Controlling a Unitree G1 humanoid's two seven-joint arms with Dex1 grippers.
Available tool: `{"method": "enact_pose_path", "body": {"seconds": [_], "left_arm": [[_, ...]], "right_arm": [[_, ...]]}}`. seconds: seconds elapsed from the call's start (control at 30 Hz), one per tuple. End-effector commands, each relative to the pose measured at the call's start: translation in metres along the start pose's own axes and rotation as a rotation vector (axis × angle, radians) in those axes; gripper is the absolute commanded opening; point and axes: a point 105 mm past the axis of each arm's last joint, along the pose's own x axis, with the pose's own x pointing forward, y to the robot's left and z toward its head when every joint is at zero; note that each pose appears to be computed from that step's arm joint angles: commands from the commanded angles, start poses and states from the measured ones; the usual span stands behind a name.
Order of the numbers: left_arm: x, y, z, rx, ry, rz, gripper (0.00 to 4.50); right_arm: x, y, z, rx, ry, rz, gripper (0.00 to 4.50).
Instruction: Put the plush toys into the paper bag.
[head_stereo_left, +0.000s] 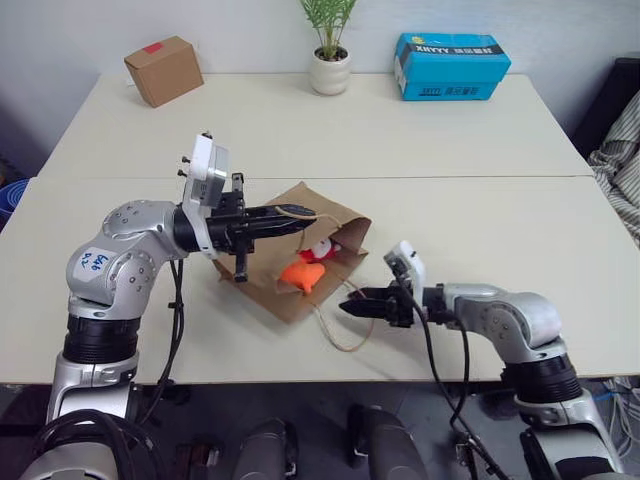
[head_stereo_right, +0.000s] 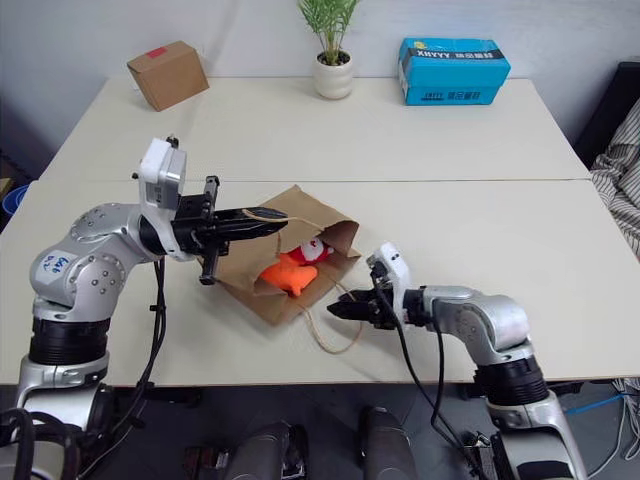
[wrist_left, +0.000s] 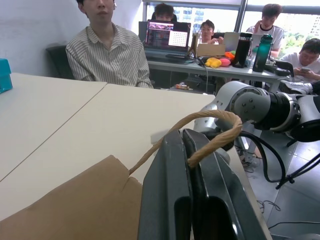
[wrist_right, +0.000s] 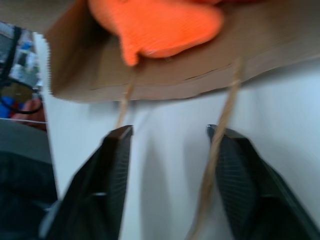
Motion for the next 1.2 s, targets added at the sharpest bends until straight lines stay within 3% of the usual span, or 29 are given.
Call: {"method": "enact_pose_path", "body": {"seconds": [0.03,0.13,0.37,0.57,0.77,0.83,0.93,1.03,1.2], "left_arm": [[0.0,0.003,0.013,0.059,-0.028,0.006,0.0],[0.001,0.008,0.016,0.07,-0.046,0.016,0.0],[-0.002,0.035,0.031,0.14,-0.088,0.086,0.0],[-0.002,0.054,0.034,0.184,-0.089,0.124,0.0],[0.001,0.055,0.019,0.153,-0.057,0.094,0.0],[0.0,0.051,0.019,0.132,-0.059,0.069,0.0],[-0.005,0.049,0.023,0.119,-0.065,0.066,0.59],[-0.022,0.044,0.026,0.099,-0.029,0.079,1.49],[-0.05,0.035,0.01,0.041,0.098,0.085,3.02]], "right_arm": [[-0.006,0.015,0.015,0.02,-0.059,0.069,0.91],[-0.026,0.033,0.03,0.042,-0.146,0.153,0.06],[-0.085,0.087,0.076,-0.065,-0.318,0.318,0.06],[-0.089,0.084,0.108,-0.103,-0.415,0.184,0.06],[-0.076,0.055,0.097,-0.111,-0.403,0.036,0.06],[-0.08,0.066,0.096,-0.19,-0.41,0.086,0.41],[-0.086,0.082,0.098,-0.266,-0.423,0.142,1.23],[-0.104,0.099,0.089,-0.355,-0.356,0.202,2.28],[-0.13,0.095,0.076,-0.412,-0.279,0.131,3.97]]}}
